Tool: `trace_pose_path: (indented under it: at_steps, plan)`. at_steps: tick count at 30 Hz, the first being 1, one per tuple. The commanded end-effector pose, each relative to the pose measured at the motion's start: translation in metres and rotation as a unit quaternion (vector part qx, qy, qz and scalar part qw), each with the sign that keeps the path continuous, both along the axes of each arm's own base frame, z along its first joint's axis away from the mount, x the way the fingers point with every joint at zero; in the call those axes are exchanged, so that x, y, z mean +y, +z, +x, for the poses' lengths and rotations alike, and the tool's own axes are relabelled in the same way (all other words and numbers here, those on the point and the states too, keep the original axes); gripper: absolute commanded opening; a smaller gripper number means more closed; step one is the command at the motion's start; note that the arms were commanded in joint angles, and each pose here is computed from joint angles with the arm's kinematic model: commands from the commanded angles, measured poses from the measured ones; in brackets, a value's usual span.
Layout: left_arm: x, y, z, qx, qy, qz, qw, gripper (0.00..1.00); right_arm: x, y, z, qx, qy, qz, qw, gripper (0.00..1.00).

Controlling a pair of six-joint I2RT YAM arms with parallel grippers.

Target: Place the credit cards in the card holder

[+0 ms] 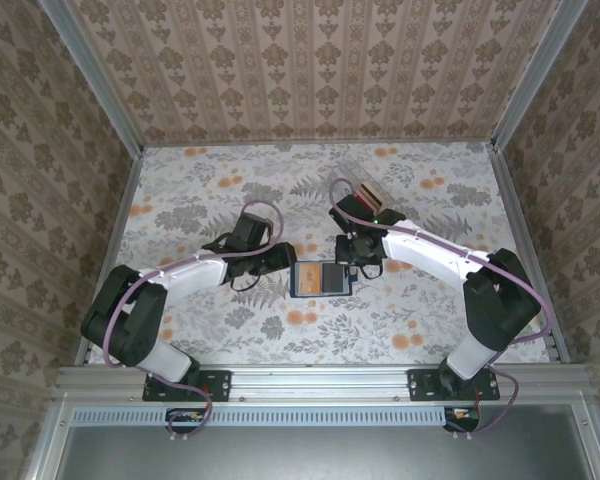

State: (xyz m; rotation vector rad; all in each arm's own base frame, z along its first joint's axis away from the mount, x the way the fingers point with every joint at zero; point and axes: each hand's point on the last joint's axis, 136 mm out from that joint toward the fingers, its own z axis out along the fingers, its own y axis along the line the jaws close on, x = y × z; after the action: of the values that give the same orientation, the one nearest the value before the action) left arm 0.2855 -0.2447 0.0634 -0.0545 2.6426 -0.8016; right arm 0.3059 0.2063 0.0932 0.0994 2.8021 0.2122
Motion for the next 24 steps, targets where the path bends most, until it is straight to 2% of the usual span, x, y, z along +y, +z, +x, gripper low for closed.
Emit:
trace_pose_path:
  at_steps: [1, 6, 17, 24]
  plan:
    - [-0.003, -0.012, -0.010, 0.024, -0.007, 0.006, 1.000, 0.60, 0.004, 0.001, -0.003, -0.007, -0.005, 0.021, 1.000, 0.00]
    - [-0.003, -0.019, -0.014, 0.033, -0.009, 0.012, 0.999, 0.59, -0.002, -0.009, -0.007, -0.001, -0.010, 0.010, 1.000, 0.00]
    - [-0.013, -0.035, -0.022, 0.052, -0.022, 0.011, 0.998, 0.47, 0.000, -0.023, -0.013, 0.006, -0.024, 0.037, 0.999, 0.00]
    - [-0.017, -0.042, -0.025, 0.059, -0.029, 0.014, 0.998, 0.37, 0.007, -0.018, -0.005, -0.003, -0.039, 0.098, 0.994, 0.00]
